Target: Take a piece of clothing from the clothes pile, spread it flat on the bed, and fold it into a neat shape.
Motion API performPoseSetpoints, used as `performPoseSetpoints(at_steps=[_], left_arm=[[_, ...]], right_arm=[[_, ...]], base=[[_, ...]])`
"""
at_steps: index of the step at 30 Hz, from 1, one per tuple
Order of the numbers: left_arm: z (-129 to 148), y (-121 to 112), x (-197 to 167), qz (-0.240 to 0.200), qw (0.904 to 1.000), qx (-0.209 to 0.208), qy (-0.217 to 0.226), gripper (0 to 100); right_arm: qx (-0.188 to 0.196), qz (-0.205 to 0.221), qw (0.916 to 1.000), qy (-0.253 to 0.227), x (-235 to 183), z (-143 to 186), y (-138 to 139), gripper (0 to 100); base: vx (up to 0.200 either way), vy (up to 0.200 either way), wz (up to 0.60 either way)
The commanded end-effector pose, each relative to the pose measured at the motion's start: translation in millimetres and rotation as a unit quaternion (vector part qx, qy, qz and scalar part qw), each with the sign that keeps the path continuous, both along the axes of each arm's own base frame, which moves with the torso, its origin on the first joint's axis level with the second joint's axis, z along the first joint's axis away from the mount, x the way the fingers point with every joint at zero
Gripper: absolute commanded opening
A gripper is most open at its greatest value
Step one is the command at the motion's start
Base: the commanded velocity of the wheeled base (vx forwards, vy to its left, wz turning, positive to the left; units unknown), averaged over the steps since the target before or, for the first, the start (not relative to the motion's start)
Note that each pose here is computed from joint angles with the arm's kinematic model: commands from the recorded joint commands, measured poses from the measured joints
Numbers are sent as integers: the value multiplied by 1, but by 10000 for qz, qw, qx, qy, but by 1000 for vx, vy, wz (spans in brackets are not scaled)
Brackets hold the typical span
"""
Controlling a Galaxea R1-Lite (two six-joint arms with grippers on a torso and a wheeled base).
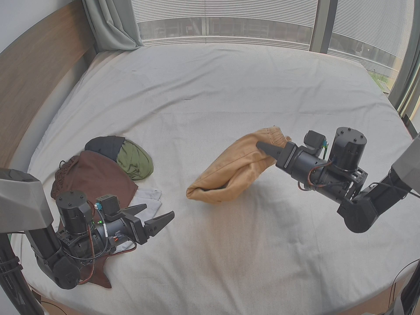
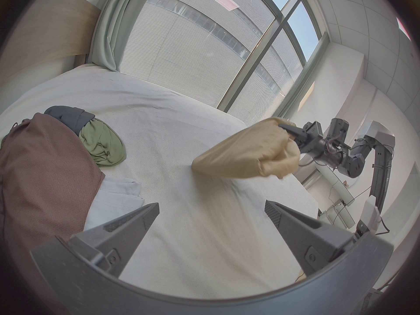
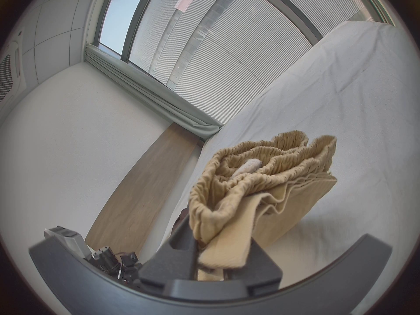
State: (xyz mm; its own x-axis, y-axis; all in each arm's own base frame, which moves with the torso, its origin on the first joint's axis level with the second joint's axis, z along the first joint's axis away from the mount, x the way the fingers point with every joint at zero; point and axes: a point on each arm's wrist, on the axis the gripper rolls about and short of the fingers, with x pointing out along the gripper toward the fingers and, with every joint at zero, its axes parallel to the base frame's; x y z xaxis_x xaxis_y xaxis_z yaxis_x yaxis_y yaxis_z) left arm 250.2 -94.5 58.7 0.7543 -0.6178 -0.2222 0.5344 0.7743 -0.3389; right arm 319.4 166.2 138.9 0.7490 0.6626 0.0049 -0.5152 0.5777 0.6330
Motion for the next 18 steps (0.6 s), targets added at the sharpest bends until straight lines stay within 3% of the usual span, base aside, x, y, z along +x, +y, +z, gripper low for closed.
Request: performPoseSetpoints(at_steps=[1,10,18], left_arm=[[1,1,-1,19,10000,-9,-14,100],[1,3,0,58,10000,-9,-14,100],[1,5,1,79,10000,-4,-10,100]], right_arm=[[142,-53,9997,-204,19,22,-7,0],[382,120,9990,-183,52,47,-5,0],[386,105,9990,-207,88,40,5,0]], base=[[0,0,0],[0,0,0],[0,0,0]])
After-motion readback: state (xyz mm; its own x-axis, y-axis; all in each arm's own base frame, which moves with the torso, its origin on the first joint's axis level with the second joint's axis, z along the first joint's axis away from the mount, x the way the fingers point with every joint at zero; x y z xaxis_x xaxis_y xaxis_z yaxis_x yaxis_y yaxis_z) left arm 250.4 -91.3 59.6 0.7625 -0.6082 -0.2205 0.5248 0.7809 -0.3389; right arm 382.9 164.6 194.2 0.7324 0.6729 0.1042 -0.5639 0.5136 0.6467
